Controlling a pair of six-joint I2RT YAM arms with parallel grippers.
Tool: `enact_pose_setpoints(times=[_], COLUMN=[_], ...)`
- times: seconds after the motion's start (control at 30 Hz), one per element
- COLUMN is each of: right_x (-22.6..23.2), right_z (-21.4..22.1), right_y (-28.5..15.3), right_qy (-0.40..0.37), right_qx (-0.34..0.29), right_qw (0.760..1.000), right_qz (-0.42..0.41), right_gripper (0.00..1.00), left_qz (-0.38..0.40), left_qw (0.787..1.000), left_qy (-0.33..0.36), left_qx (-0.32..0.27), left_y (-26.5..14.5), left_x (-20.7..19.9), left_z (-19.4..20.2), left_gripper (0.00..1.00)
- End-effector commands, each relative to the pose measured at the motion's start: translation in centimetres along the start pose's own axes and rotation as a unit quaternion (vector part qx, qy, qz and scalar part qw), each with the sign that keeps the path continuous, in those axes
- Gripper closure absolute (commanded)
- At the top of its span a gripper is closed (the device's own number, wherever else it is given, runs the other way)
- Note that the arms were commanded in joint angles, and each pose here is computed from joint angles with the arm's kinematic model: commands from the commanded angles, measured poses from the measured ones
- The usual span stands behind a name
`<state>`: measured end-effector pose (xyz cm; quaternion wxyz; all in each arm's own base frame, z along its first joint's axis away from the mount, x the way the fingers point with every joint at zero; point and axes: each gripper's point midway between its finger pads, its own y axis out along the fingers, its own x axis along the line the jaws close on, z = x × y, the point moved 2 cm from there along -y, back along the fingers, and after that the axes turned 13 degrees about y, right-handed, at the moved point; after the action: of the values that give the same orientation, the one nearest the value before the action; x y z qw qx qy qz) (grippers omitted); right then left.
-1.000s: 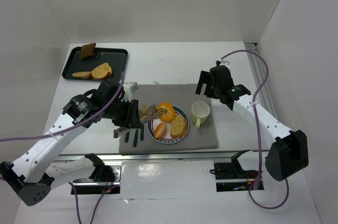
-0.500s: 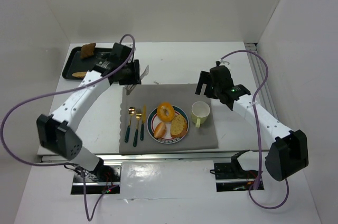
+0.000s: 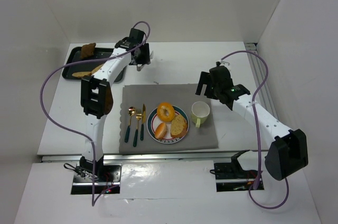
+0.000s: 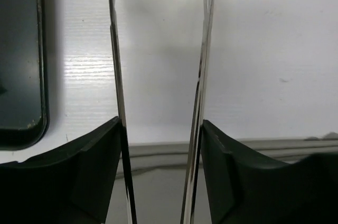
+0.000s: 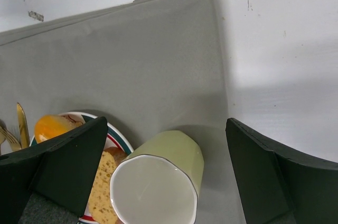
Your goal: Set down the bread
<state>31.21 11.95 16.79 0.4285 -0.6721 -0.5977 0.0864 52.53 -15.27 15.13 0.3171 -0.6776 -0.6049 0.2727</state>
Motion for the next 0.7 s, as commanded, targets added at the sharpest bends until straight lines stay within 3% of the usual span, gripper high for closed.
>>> enact_pose_setpoints(times=[0.0,0.17,0.27,0.33,0.47,0.63,0.67], right_x=[0.4,0.3,0.3,0.3,0.2,0.3,0.1], right_z=[-0.5,-0.4,-0.4,-0.4,-0.5,-1.0,-1.2], right_y=[-0.2,-0.4,-0.4,-0.4,0.1,0.4,0.4], right_qy=[0.008,0.012,0.012,0.012,0.006,0.006,0.006], right_qx=[-0.010,-0.010,-0.010,-0.010,-0.010,-0.019,-0.023], right_qw=[1.000,1.000,1.000,1.000,1.000,1.000,0.999], right_qz=[0.003,0.003,0.003,0.003,0.010,0.019,0.023], right_gripper=[0.00,0.00,0.00,0.00,0.00,0.00,0.00], left_qz=[0.005,0.033,0.035,0.037,0.053,0.043,0.044], left_qw=[1.000,0.999,0.999,0.999,0.998,0.998,0.999], left_qy=[0.005,-0.017,-0.013,-0.004,0.006,0.019,0.019], left_qx=[0.004,0.036,0.023,-0.002,-0.034,-0.033,-0.011], left_y=[0.9,2.8,1.2,-1.3,-5.8,-11.9,-12.0], left_x=[0.2,0.7,0.8,1.0,0.9,1.1,0.8], left_z=[-0.3,1.3,0.3,-1.3,-3.2,-2.3,-0.3], left_gripper=[0.28,0.23,0.12,0.03,0.01,0.01,0.01])
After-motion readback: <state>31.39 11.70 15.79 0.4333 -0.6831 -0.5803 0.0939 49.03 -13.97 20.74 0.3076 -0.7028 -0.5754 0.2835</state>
